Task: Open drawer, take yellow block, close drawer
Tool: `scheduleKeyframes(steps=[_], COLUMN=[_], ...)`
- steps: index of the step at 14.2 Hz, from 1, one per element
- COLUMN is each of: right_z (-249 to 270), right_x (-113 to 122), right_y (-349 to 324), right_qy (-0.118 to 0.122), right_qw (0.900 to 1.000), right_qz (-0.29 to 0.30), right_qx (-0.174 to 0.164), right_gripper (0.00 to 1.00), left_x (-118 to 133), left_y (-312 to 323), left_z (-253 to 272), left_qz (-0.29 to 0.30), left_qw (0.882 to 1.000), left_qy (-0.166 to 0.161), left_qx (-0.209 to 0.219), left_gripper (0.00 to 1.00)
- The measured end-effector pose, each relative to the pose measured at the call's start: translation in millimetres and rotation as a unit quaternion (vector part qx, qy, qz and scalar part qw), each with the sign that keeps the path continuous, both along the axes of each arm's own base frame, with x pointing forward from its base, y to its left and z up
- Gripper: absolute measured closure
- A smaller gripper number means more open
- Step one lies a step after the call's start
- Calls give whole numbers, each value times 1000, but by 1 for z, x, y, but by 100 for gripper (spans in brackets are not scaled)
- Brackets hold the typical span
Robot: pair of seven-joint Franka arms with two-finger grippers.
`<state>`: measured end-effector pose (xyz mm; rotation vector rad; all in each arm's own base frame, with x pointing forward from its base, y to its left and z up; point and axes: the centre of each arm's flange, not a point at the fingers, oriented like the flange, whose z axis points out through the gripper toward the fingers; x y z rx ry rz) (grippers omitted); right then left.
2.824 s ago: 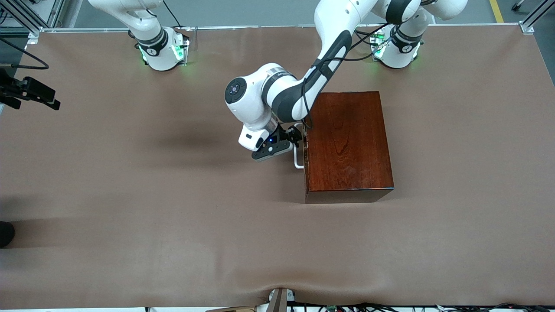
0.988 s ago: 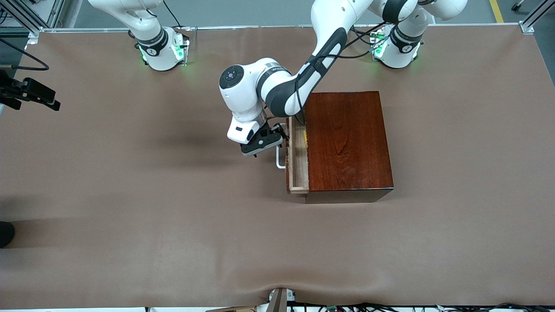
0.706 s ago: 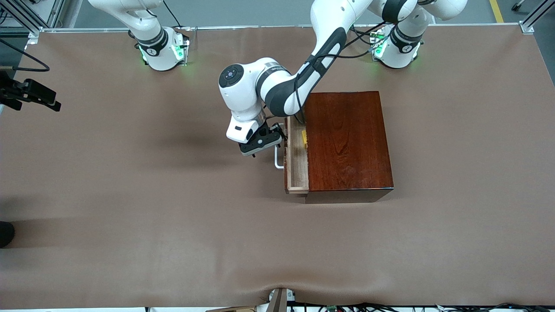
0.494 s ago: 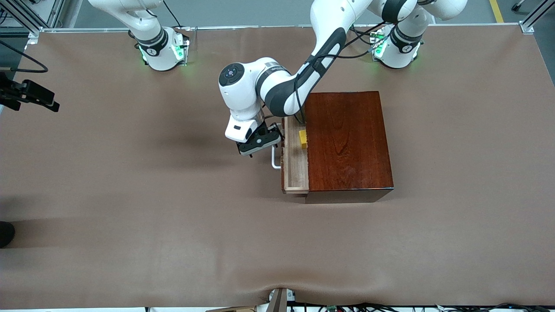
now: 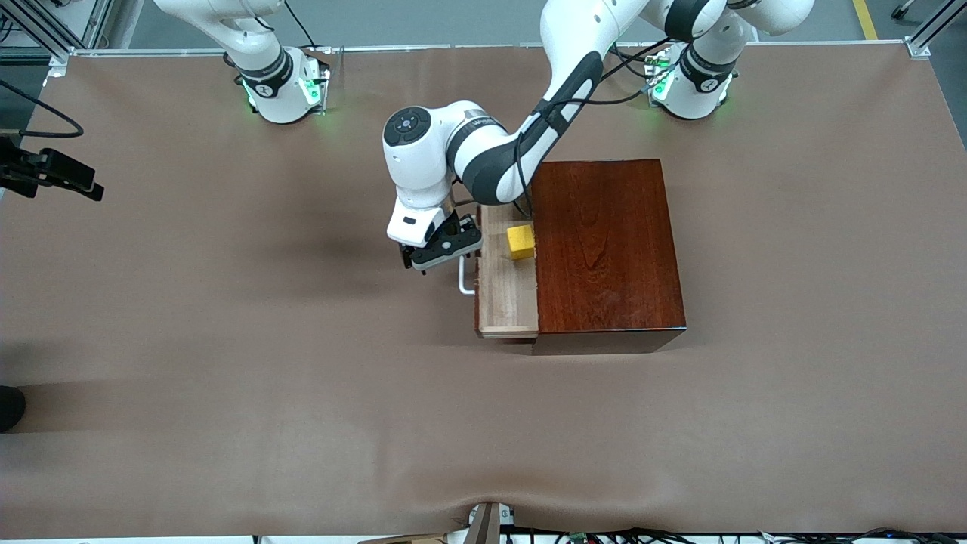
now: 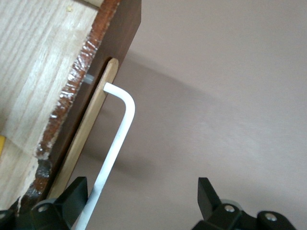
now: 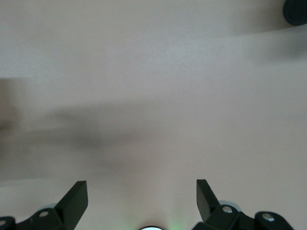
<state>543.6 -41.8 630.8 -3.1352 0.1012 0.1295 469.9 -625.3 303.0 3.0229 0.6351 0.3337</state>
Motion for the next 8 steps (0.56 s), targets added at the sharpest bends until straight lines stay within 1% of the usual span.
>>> scheduleKeyframes(steps=[4, 8], right_z=[0, 0], right_x=[0, 0], right_y=[0, 0], right_qy=[0, -1], right_qw=[1000, 1000], right_qz=[0, 0], right_qx=[0, 0], right_gripper=[0, 0], left_x=[1, 2], left_y=[-1, -4], left_z=[0, 4], left_qz=[3, 2], left_qw=[1000, 1000], left_qy=[-3, -10], left_qx=[-7, -24], left_gripper=[0, 0])
